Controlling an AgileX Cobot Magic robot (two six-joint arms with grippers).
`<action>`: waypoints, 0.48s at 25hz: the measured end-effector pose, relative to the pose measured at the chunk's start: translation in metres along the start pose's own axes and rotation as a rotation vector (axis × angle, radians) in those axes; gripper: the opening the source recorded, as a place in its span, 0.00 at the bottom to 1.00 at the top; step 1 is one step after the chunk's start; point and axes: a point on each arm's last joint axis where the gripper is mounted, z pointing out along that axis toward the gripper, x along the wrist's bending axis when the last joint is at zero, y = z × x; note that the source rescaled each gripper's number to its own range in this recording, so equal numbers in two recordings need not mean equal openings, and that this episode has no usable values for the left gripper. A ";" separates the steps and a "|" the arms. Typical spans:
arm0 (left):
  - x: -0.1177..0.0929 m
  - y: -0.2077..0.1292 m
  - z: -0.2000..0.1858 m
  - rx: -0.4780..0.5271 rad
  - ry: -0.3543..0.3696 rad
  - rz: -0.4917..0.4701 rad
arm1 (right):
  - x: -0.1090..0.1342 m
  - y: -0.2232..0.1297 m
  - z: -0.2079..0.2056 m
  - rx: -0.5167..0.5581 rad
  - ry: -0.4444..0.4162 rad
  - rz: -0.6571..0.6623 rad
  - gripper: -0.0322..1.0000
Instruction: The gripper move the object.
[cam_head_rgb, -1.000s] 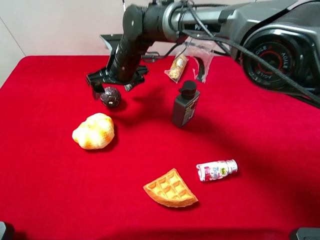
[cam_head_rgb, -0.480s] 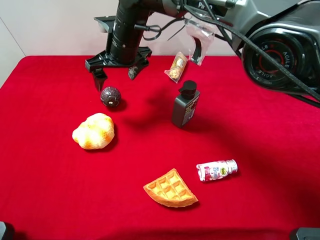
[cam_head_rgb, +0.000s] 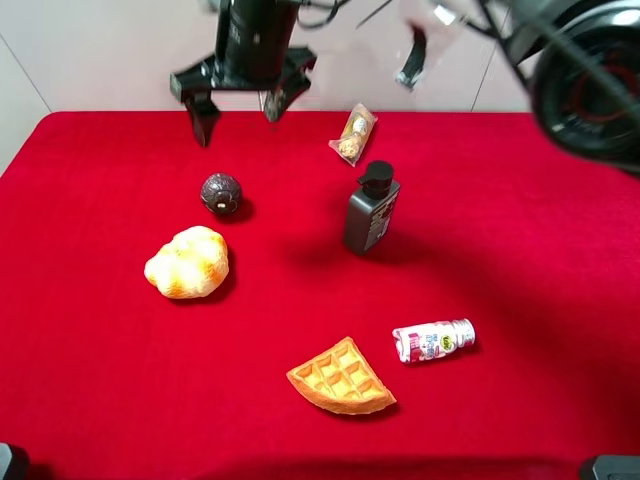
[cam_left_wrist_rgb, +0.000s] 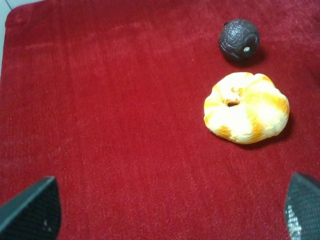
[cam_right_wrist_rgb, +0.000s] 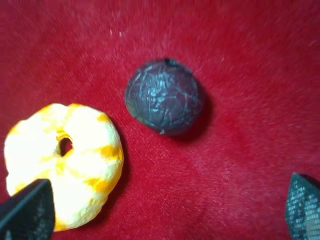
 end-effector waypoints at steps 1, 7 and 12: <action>0.000 0.000 0.000 0.000 0.000 0.000 | 0.001 0.001 -0.009 -0.017 -0.001 -0.003 0.99; 0.000 0.000 0.000 0.000 0.000 0.000 | 0.004 -0.013 -0.044 -0.022 -0.017 -0.008 0.99; 0.000 0.000 0.000 0.000 0.000 0.000 | 0.004 -0.042 -0.074 0.010 -0.047 -0.013 0.99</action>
